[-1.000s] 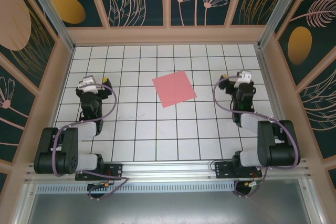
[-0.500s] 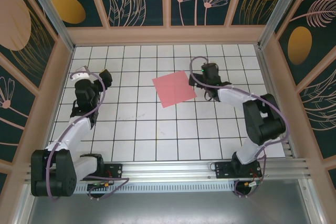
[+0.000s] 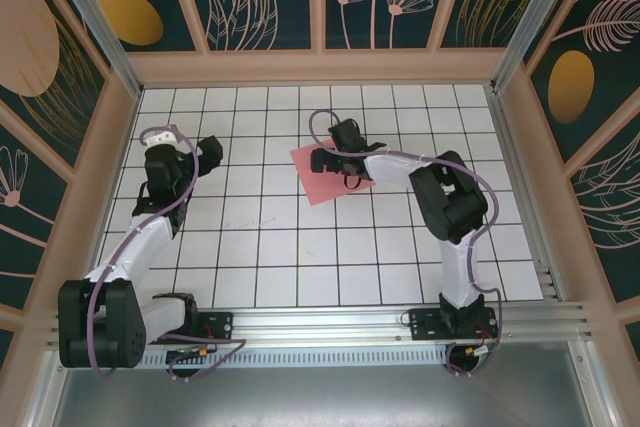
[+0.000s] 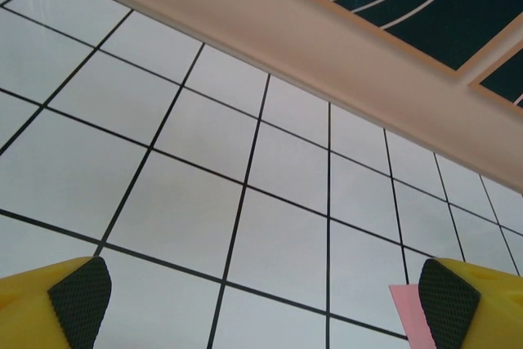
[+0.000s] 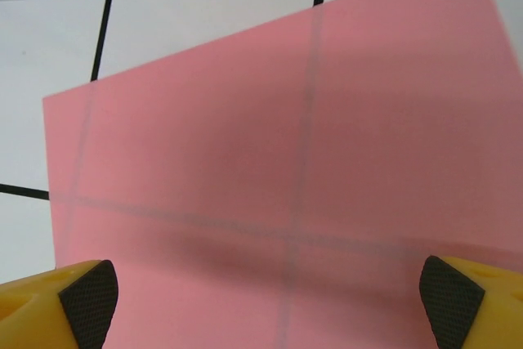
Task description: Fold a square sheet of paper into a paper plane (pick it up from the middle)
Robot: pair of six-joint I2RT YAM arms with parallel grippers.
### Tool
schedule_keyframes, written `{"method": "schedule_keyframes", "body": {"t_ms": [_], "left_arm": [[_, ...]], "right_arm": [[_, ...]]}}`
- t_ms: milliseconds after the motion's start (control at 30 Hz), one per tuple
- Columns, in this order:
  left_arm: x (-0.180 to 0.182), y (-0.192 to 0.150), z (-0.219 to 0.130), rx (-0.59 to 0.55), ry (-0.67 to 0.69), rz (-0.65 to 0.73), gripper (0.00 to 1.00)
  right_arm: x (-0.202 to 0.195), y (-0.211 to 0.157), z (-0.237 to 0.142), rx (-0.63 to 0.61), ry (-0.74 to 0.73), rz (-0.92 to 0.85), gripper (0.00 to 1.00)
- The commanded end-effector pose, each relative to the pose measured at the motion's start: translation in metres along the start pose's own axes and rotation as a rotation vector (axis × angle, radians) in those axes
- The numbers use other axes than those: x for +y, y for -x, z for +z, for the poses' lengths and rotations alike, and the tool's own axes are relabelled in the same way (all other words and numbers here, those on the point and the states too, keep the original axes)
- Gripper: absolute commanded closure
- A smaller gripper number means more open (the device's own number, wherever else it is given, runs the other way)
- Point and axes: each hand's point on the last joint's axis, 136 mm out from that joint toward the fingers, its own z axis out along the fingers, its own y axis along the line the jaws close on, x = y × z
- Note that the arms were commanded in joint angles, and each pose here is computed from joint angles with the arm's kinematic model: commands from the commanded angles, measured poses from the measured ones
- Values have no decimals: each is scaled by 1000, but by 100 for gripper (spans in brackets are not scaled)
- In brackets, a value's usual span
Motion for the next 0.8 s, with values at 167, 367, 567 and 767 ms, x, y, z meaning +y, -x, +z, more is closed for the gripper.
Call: {"method": "schedule_keyframes", "body": {"t_ms": [167,367,567,767], "left_arm": [[-6,5,6,17,-18,-18,2],[-7,2,11,27,-29,-29,2],[-9,-4,18,40,-52,-54,2],[-15,-8,21,68,-86,-74,2]], "right_arm": [[-26,-50,8,161,-86,9,2],[-67,-124,-19,316,-165,-23,2],[-98,-157,-66,368,-239,-67,2],[-50,-85,-91,246,-116,8,2]]}}
